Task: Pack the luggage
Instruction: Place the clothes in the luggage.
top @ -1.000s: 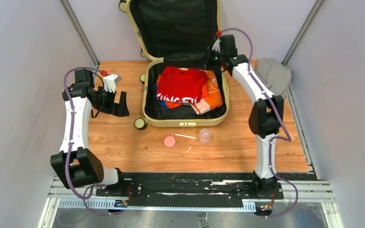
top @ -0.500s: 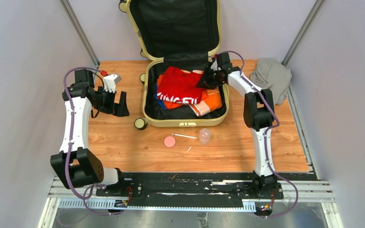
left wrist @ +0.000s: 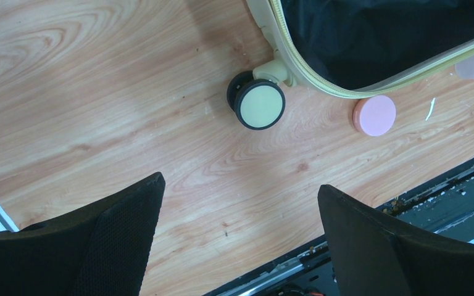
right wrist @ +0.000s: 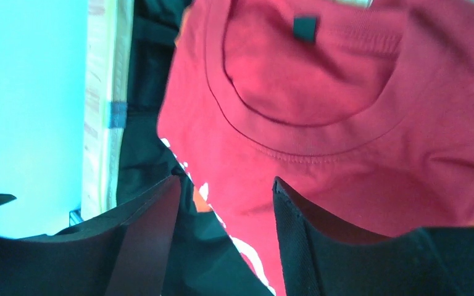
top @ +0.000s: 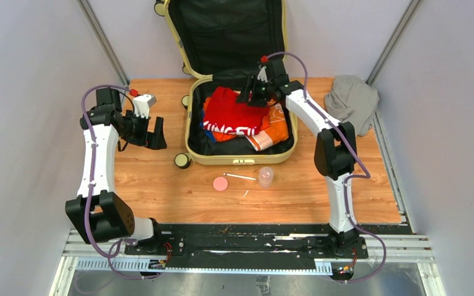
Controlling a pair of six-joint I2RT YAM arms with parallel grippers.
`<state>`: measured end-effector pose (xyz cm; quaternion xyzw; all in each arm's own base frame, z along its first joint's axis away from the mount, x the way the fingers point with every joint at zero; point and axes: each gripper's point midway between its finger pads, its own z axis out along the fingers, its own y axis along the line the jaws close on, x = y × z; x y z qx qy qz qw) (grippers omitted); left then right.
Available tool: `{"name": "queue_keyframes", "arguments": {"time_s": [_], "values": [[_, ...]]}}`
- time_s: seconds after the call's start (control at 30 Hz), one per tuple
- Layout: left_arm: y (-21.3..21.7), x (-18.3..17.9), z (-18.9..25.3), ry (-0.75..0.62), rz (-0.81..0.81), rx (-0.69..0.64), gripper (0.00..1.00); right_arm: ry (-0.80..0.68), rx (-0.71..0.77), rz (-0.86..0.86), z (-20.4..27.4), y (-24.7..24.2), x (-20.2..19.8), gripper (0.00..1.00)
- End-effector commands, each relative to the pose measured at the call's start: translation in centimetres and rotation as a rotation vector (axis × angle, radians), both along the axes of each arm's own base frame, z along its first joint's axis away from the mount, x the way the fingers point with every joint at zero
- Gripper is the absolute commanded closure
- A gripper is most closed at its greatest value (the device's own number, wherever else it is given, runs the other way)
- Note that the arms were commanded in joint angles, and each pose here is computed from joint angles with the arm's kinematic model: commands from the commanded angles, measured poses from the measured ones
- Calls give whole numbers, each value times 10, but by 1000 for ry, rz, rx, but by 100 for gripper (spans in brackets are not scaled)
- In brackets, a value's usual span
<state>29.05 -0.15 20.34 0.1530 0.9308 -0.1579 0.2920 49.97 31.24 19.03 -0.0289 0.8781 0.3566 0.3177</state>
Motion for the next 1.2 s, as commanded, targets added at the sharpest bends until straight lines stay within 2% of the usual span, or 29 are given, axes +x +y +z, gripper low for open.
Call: {"name": "queue_keyframes", "arguments": {"time_s": [0.0,0.1,0.17,0.23,0.4,0.57,0.8,0.87,1.03,1.17], "values": [[2,1,2,-3,4,3,0,252,18,33,-91,9,-27,41],[2,-1,-1,6,2,-2,0,319,-33,18,-132,0,-36,41],[3,-2,-4,14,1,-2,0,336,-53,9,-140,-4,-39,41],[4,-3,-7,20,1,5,0,310,-41,23,-124,1,-40,41],[10,-4,-11,28,5,29,0,123,-88,43,-54,17,-29,32],[11,-7,-11,21,2,39,0,55,-104,68,-15,31,-43,25],[12,-9,-12,17,-6,43,0,-116,-279,64,31,4,-119,3],[10,-9,-11,13,-9,27,0,-149,-326,52,37,-14,-151,1],[7,-9,-9,10,-8,8,0,-174,-483,40,0,-59,-230,0],[5,-10,-5,-3,-7,1,0,-202,-538,12,-21,-87,-270,0]]}}
